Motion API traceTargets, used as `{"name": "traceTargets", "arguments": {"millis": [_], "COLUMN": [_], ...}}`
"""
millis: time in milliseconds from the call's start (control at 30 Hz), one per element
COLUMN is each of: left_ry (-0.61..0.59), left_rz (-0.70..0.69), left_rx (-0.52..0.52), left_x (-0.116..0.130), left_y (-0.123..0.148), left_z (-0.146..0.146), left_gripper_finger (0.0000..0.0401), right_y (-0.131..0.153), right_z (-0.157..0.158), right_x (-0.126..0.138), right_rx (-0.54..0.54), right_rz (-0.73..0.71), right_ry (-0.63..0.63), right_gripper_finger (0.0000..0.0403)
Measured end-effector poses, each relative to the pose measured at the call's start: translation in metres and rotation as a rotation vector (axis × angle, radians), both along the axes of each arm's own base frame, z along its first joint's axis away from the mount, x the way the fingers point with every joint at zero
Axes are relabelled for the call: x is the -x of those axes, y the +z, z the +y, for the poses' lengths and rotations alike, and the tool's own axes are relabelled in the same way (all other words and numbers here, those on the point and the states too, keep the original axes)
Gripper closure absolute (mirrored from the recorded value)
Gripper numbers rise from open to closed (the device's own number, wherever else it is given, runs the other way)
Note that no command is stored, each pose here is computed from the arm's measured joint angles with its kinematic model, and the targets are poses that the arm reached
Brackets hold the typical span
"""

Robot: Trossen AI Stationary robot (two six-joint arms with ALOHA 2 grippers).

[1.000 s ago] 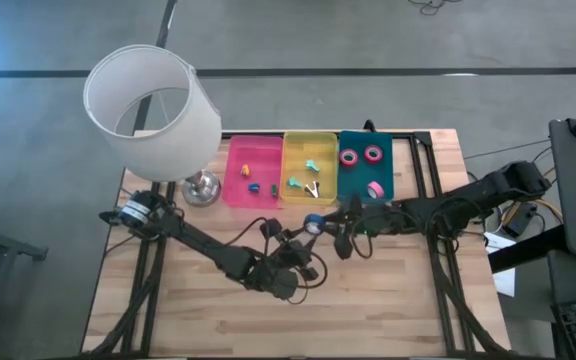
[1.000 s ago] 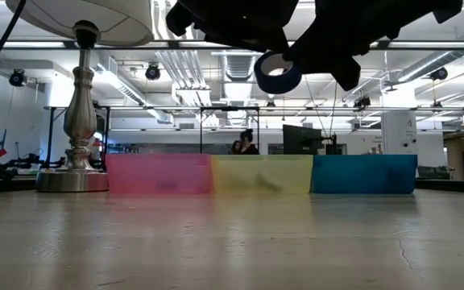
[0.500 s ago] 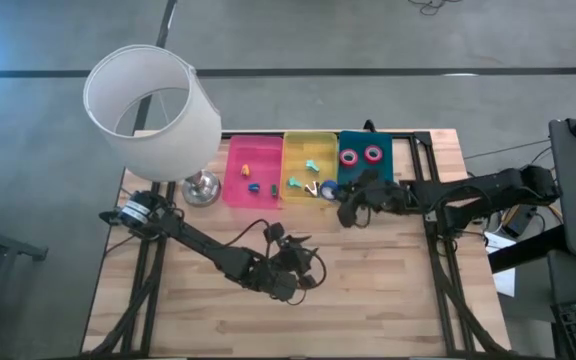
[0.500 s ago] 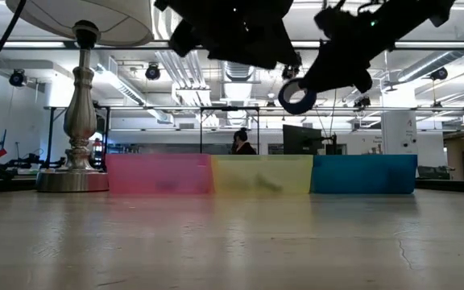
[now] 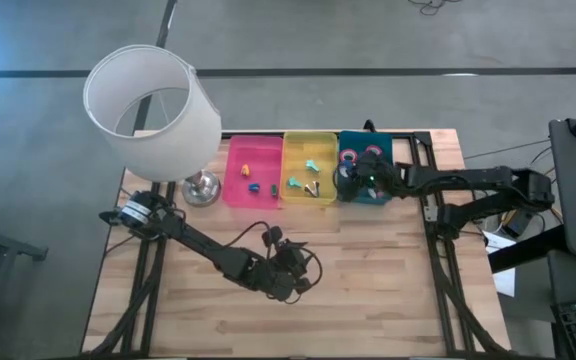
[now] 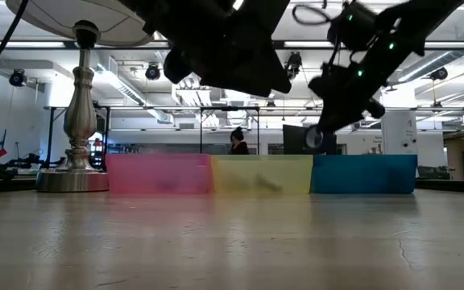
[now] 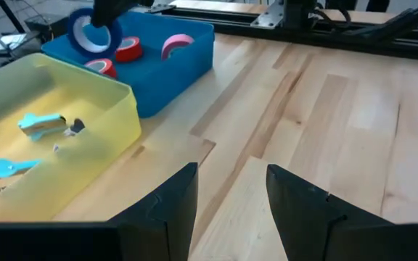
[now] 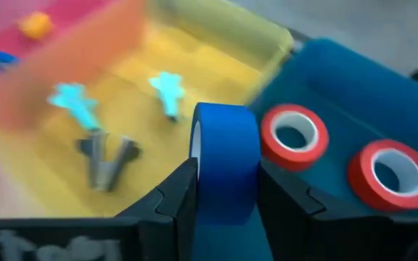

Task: Pick and place Stapler, Stapler remover, tape
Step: Put the blue tape into the blue bin

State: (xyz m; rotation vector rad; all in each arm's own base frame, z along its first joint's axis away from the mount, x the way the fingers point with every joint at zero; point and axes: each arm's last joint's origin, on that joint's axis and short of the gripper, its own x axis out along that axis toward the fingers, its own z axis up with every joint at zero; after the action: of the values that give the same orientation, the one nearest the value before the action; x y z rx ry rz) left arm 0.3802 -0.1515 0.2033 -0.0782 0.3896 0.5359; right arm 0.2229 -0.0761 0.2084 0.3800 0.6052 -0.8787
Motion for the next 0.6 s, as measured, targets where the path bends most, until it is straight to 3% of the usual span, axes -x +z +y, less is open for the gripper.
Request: {"name": "traceTargets", "arguments": {"millis": [300,433,600], "left_ry": [0.016,0.016,0.017], "left_rz": [0.002,0.005,0.009], "left_rx": [0.019,0.018,0.016], "left_x": [0.003,0.003,0.004], "left_y": [-0.007,-0.008,-0.009], "left_z": [0.001,0.002,0.002], "left_gripper_finger": [0.0233,0.0233,0.0233], "right_y": [-0.034,-0.048,-0.048], "right_z": [-0.031,-0.037,-0.039], "right_x": [-0.001,-0.004,-0.008], "right_rx": [-0.163,-0.262,-0.271], "right_rz": [0.089,0.115,0.130], "right_ry": [-0.035,0.015,0.069], "right_gripper_finger": [0.0280,0.0281,0.0271]}}
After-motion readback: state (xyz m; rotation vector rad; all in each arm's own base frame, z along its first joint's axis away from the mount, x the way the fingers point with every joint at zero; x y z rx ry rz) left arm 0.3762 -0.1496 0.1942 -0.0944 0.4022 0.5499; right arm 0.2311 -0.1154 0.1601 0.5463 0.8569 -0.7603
